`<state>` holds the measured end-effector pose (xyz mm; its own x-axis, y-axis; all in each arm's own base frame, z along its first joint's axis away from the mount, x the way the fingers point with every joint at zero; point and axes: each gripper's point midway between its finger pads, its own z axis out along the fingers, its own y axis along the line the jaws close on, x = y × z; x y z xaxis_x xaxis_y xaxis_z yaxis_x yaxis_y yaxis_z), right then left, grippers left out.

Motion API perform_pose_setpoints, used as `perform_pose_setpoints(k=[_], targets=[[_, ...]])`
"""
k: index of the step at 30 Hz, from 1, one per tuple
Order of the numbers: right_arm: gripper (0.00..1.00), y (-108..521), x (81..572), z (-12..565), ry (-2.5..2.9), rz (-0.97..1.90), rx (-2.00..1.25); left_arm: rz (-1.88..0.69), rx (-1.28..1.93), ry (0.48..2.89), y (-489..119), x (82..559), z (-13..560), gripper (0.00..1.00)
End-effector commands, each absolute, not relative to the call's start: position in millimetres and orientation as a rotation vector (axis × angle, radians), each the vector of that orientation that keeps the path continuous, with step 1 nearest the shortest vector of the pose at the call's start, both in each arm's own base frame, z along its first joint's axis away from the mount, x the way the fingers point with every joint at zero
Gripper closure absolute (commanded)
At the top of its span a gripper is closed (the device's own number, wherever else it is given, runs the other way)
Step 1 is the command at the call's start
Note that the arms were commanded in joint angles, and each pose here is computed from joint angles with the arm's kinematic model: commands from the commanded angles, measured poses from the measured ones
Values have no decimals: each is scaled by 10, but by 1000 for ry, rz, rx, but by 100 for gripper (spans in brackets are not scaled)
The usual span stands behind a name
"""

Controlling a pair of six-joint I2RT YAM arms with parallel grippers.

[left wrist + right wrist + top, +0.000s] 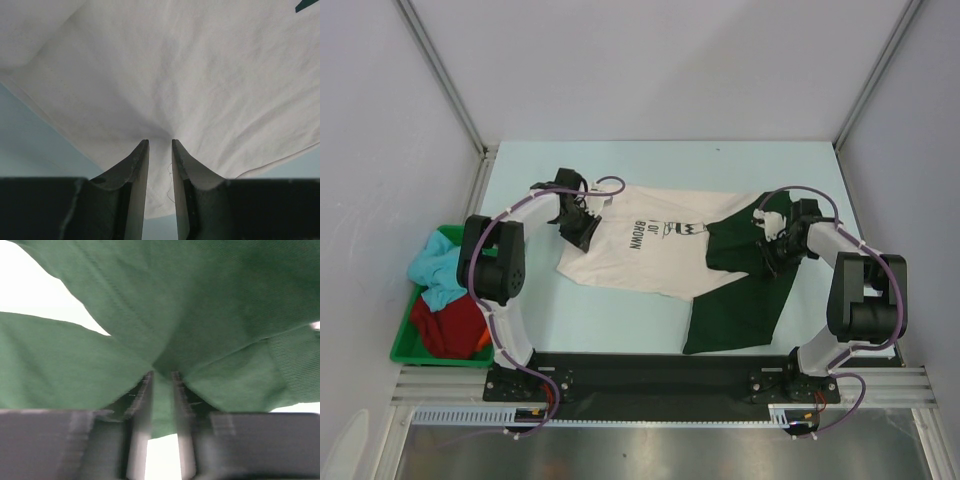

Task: Fold and stack the t-shirts
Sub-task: Fold the tshirt

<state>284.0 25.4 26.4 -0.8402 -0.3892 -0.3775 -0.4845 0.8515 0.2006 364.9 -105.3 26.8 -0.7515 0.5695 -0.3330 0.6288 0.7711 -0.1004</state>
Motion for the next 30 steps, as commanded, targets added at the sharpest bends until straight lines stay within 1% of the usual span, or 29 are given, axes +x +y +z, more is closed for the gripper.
perform_pose_setpoints(k=[1,3,4,5,6,14,15,16,19,21,30], targets=[[80,130,2878,258,2691,312,-674,-287,932,2649,-1051,3756,347,70],[88,99,2868,275,2685,282,-681,-292,931,2648,-1064,3759,343,70],[96,91,2868,282,2679,274,-691,-295,929,2651,-1066,3752,334,70],[99,85,2867,301,2673,266,-694,-296,929,2645,-1070,3759,343,70],[100,85,2862,342,2664,261,-696,-301,929,2647,-1074,3752,334,70],[100,131,2801,587,2605,227,-732,-320,924,2633,-1109,3777,329,70],[97,148,2778,574,2613,227,-740,-322,924,2633,-1112,3778,321,70],[84,156,2766,541,2626,233,-738,-324,924,2631,-1116,3786,324,70],[64,168,2737,468,2661,251,-708,-329,920,2630,-1126,3801,328,69],[61,170,2750,414,2677,259,-698,-328,920,2627,-1127,3805,344,69],[57,154,2856,291,2689,256,-702,-326,912,2633,-1120,3786,348,69]])
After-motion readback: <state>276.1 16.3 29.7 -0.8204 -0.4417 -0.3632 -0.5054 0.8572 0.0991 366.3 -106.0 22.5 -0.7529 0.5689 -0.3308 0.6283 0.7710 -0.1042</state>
